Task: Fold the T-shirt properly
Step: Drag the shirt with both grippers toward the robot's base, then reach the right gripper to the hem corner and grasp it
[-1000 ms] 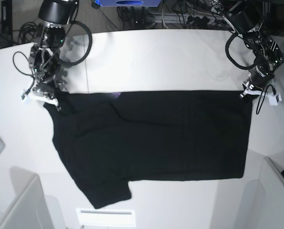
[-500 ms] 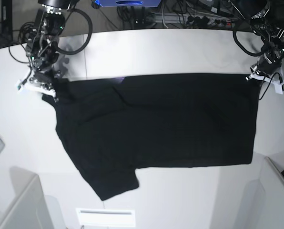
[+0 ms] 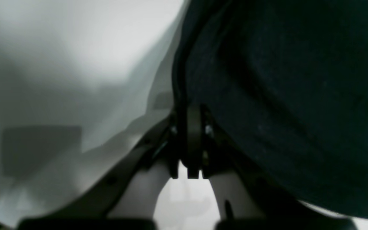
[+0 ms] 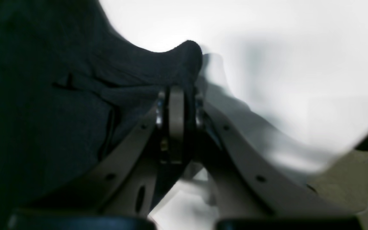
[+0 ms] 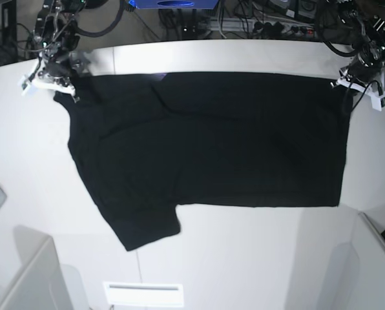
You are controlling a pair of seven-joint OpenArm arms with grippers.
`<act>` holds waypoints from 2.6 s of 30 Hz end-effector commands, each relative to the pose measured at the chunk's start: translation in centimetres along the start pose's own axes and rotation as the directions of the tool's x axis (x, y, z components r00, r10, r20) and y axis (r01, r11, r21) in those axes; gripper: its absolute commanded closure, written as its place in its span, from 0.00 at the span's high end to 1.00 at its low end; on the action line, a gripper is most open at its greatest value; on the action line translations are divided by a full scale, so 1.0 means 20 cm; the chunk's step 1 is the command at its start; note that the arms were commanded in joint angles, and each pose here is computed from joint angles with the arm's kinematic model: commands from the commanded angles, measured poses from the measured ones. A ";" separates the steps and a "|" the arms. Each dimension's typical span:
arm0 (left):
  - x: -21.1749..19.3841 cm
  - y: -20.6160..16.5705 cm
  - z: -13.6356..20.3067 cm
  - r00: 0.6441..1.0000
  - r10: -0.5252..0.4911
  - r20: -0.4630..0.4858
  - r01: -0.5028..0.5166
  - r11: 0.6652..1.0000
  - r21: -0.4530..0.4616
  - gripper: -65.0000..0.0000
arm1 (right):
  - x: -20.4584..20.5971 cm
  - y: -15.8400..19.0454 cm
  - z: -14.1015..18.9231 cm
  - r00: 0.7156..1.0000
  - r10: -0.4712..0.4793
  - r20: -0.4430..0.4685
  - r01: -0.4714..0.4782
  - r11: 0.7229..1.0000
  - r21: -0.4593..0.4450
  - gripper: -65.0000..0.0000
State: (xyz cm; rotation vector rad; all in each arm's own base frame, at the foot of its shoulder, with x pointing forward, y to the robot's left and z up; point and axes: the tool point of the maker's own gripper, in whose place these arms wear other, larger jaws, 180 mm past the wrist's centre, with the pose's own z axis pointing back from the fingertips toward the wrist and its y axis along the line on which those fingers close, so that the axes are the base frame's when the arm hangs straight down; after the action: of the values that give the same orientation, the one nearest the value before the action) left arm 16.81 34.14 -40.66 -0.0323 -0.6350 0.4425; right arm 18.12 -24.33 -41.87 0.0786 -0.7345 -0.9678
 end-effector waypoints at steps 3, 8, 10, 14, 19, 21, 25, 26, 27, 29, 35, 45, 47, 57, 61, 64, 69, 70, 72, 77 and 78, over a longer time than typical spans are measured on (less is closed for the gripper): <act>-0.01 0.05 0.05 1.000 -0.026 0.002 0.026 0.999 0.028 0.00 | 0.07 -0.01 0.05 0.998 0.024 0.051 -0.024 1.000 0.005 0.00; -0.08 0.09 0.11 0.998 -0.059 -0.030 0.060 0.997 0.051 0.00 | 0.02 -0.08 0.08 0.999 0.038 0.028 -0.038 0.999 -0.025 0.00; -0.08 0.09 0.14 0.996 -0.079 -0.031 0.081 0.995 0.058 0.00 | 0.00 -0.12 0.09 0.999 0.044 0.016 -0.043 0.998 -0.039 0.00; -0.10 0.09 0.17 0.995 -0.098 -0.037 0.100 0.993 0.063 0.00 | -0.02 -0.17 0.14 0.998 0.059 0.004 -0.058 0.997 -0.057 0.00; -0.17 0.09 0.18 0.995 -0.078 -0.063 0.081 0.995 0.061 0.00 | -0.04 -0.19 0.15 0.998 0.064 -0.003 -0.064 0.996 -0.066 0.00; -0.17 0.09 0.18 0.995 -0.076 -0.063 0.080 0.995 0.061 0.00 | -0.04 -0.19 0.15 0.998 0.064 -0.003 -0.064 0.996 -0.066 0.00; -0.19 0.10 0.19 0.995 -0.076 -0.070 0.080 0.995 0.066 0.00 | -0.04 -0.19 0.15 0.998 0.064 -0.003 -0.064 0.996 -0.066 0.00; -0.19 0.11 0.19 0.995 -0.076 -0.068 0.081 0.994 0.069 0.00 | -0.04 -0.19 0.15 0.998 0.064 -0.003 -0.064 0.996 -0.066 0.00; -0.18 0.11 0.19 0.995 -0.075 -0.067 0.080 0.994 0.071 0.08 | -0.04 -0.19 0.16 0.998 0.064 -0.004 -0.064 0.996 -0.067 0.00; -0.19 0.11 0.20 0.995 -0.077 -0.066 0.082 0.994 0.072 0.29 | -0.04 -0.19 0.16 0.998 0.064 -0.006 -0.064 0.996 -0.067 0.09; -0.09 0.07 0.25 0.992 -0.127 -0.013 0.128 0.989 0.072 0.74 | 0.02 -0.21 0.21 0.998 0.057 0.020 -0.056 0.996 -0.075 0.57; 0.19 0.27 0.40 0.981 -0.055 0.186 0.015 0.977 0.211 0.76 | 0.31 -0.11 0.18 0.985 0.092 0.149 -0.088 0.996 -0.034 0.58; 0.29 0.27 0.40 0.973 -0.083 0.217 0.036 0.977 0.210 0.76 | 0.32 0.02 0.14 0.981 0.122 0.153 -0.127 0.992 0.026 0.58; 0.50 0.19 0.38 0.946 -0.106 0.306 0.053 0.983 0.177 0.76 | 0.35 0.57 -0.04 0.957 0.251 0.148 -0.281 0.929 0.242 0.57; 0.53 0.09 0.33 0.945 -0.166 0.281 0.130 0.981 0.141 0.76 | 0.33 0.77 -0.13 0.949 0.298 0.099 -0.314 0.902 0.296 0.58; 0.55 0.05 0.31 0.942 -0.171 0.287 0.142 0.983 0.120 0.76 | 0.35 0.87 -0.21 0.949 0.305 0.087 -0.316 0.898 0.305 0.58; 0.55 0.04 0.30 0.942 -0.163 0.293 0.135 0.984 0.113 0.59 | 0.36 1.04 -0.36 0.937 0.345 0.056 -0.344 0.885 0.313 0.59; 0.55 0.04 0.30 0.942 -0.163 0.293 0.135 0.984 0.113 0.52 | 0.35 1.08 -0.38 0.930 0.365 0.054 -0.362 0.873 0.327 0.60; 0.55 0.04 0.30 0.942 -0.163 0.293 0.135 0.984 0.113 0.39 | 0.35 1.14 -0.41 0.915 0.400 0.052 -0.392 0.850 0.352 0.63; 0.56 0.04 0.30 0.942 -0.161 0.294 0.133 0.984 0.115 0.12 | 0.36 1.29 -0.50 0.890 0.455 0.040 -0.435 0.818 0.377 0.63; 0.56 0.05 0.30 0.942 -0.159 0.295 0.130 0.985 0.117 0.09 | 0.36 1.30 -0.52 0.885 0.464 0.032 -0.441 0.815 0.377 0.63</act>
State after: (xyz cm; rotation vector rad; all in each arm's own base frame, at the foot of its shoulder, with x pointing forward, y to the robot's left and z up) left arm 20.49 38.29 -31.02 0.1556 -0.8686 0.3468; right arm 43.95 -16.92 -38.39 0.2529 -0.7592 -0.3643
